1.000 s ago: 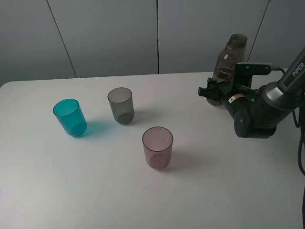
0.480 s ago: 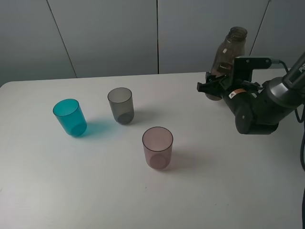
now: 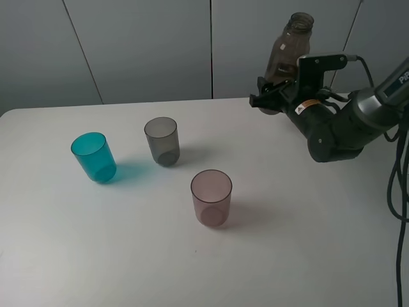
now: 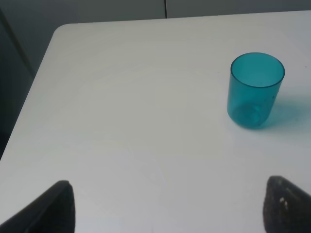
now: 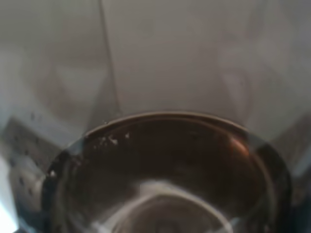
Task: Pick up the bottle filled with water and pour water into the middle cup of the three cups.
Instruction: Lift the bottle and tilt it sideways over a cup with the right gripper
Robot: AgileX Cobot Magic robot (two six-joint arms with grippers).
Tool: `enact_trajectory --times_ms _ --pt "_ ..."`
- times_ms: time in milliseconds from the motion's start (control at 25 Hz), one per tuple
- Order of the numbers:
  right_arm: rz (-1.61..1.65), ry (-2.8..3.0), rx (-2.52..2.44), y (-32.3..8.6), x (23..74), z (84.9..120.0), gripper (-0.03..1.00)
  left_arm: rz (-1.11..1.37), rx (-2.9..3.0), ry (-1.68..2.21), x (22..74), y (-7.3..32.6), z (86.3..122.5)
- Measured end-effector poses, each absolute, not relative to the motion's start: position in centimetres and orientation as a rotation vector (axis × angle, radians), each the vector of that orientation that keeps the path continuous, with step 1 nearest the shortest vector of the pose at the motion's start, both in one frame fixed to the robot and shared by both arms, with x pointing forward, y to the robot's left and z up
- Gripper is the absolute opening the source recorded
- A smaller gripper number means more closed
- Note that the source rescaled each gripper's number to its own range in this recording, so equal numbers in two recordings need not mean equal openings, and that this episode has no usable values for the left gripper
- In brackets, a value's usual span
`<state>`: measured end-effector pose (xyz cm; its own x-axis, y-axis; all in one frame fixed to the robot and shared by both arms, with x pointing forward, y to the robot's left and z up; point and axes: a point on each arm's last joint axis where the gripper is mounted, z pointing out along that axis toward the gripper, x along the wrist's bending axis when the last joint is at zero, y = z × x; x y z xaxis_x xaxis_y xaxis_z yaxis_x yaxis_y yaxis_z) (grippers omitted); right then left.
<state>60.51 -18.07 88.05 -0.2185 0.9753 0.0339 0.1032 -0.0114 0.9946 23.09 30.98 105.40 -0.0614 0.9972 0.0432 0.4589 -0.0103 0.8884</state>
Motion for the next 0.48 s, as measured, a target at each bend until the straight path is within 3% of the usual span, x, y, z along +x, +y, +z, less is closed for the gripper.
enact_trajectory --times_ms 480 --pt "1.431 1.639 0.997 -14.7 64.4 91.0 0.0 1.019 1.541 1.596 23.1 31.0 105.4"
